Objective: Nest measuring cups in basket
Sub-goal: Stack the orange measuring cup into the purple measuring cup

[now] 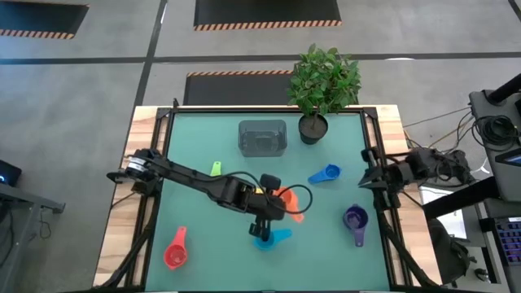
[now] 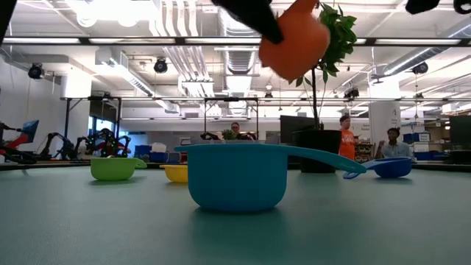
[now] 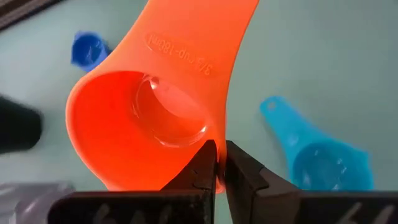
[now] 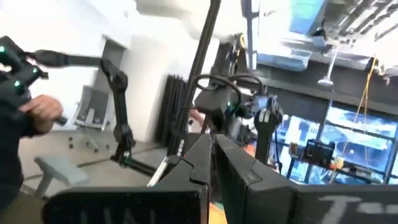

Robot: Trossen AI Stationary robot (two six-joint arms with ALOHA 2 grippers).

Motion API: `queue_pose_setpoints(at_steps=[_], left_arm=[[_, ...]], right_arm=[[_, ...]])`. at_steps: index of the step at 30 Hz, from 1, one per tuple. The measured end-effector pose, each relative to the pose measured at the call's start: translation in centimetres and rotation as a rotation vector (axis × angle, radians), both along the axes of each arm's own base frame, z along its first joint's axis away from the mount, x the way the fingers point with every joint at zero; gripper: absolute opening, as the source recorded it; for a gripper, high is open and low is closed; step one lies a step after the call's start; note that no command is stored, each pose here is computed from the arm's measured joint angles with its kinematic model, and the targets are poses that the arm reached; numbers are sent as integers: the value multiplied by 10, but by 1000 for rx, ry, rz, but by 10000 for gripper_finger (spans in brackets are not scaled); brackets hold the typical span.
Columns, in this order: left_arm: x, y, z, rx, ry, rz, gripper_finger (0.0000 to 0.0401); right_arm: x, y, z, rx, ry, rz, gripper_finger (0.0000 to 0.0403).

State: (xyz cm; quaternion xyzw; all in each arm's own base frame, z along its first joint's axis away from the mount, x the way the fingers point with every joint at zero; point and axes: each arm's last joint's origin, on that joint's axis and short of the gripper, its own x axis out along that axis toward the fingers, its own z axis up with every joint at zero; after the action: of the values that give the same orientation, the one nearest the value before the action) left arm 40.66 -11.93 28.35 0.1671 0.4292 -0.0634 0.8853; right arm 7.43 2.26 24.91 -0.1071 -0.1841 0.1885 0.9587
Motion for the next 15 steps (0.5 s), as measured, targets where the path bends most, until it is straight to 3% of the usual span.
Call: queue_pose_setpoints(at_steps=[9,15], left_arm=[[17,-6,4,-81,-155,-74,0],[30,-10,-8,-60,-202,-110,0]], right_arm=[[-1,0,-5,13,17,0,8],[-3,0,0,13,-10,21,8]])
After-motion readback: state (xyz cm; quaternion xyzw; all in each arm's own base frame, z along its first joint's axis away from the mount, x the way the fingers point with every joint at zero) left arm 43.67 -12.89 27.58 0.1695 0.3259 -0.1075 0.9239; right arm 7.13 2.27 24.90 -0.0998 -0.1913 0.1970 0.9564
